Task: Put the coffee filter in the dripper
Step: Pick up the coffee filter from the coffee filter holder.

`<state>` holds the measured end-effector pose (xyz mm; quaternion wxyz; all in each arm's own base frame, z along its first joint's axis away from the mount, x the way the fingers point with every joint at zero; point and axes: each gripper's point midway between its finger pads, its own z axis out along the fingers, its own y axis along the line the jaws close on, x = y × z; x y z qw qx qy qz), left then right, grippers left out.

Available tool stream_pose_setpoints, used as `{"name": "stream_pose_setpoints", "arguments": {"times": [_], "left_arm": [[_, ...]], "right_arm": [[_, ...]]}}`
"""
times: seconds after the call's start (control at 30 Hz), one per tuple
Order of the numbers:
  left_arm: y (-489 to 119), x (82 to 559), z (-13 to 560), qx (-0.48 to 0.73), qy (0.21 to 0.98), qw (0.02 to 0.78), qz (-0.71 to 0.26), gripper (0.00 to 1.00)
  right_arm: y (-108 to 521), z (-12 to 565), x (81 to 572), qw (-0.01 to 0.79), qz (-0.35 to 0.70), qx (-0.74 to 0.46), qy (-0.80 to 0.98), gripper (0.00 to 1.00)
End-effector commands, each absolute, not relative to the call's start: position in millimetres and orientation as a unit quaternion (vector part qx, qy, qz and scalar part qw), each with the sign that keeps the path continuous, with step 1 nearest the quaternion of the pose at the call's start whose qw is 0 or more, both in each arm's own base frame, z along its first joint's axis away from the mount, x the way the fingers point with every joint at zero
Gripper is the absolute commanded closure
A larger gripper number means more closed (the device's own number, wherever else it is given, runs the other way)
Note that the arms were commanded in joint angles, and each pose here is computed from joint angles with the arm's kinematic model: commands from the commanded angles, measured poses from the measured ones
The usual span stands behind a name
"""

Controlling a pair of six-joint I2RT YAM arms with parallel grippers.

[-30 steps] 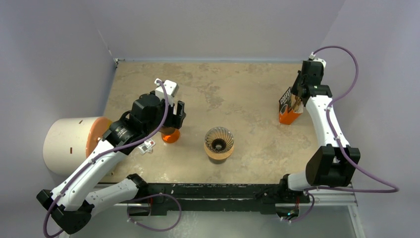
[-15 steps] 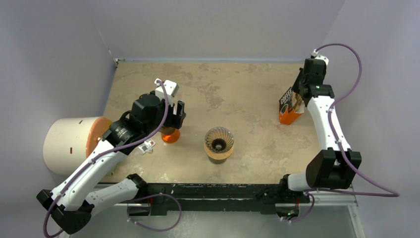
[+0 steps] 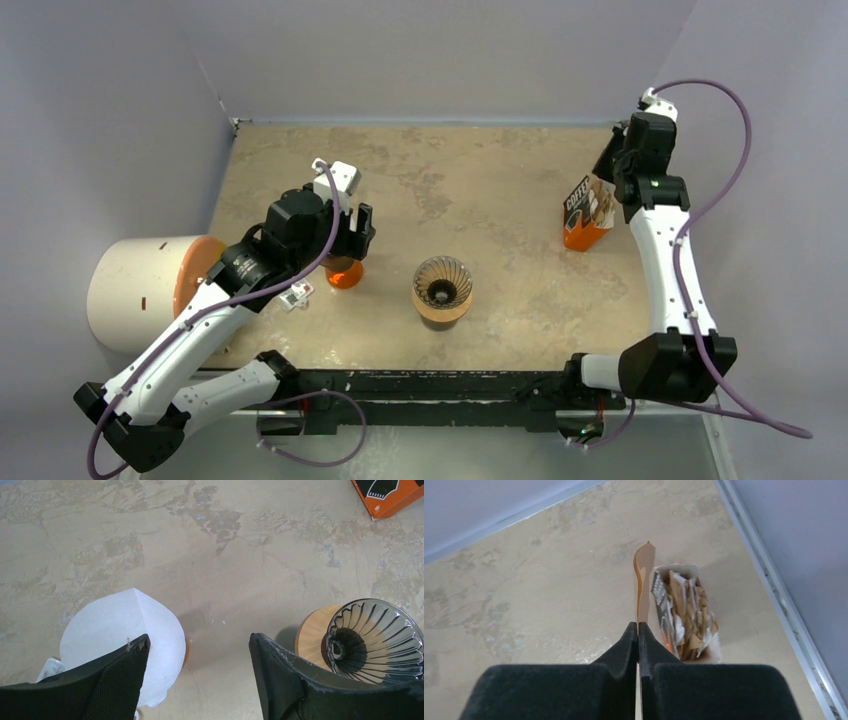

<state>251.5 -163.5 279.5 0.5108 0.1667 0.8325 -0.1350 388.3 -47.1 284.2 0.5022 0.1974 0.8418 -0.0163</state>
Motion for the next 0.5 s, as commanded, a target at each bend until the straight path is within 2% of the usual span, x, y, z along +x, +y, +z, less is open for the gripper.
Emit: {"name": "stream_pose_setpoints", "arguments": {"times": [0.0,0.27,0.37,0.47], "left_arm": [[-166.6,252.5,288.4,0.16,0.822,0.527,-0.148,0.29],[-165.2,252.8,288.5,0.156,0.822,0.528,-0.146,0.28],[-168.1,252.3,288.6,0.158,0.821,0.527,-0.155,0.22],[-171.3,251.9,288.0,0.157,0.822,0.523,-0.163,0.21]], "right_arm": [[-28.9,327.6,383.7,0.546,0.037,0.177,0.818,1.0],[31.2,355.1,364.1,0.558,0.185,0.104,0.802,1.0],[54.8,362.4,353.0,0.556,0.237,0.067,0.794,1.0],[80.9,371.1,340.4,0.551,0.29,0.024,0.782,1.0]]}}
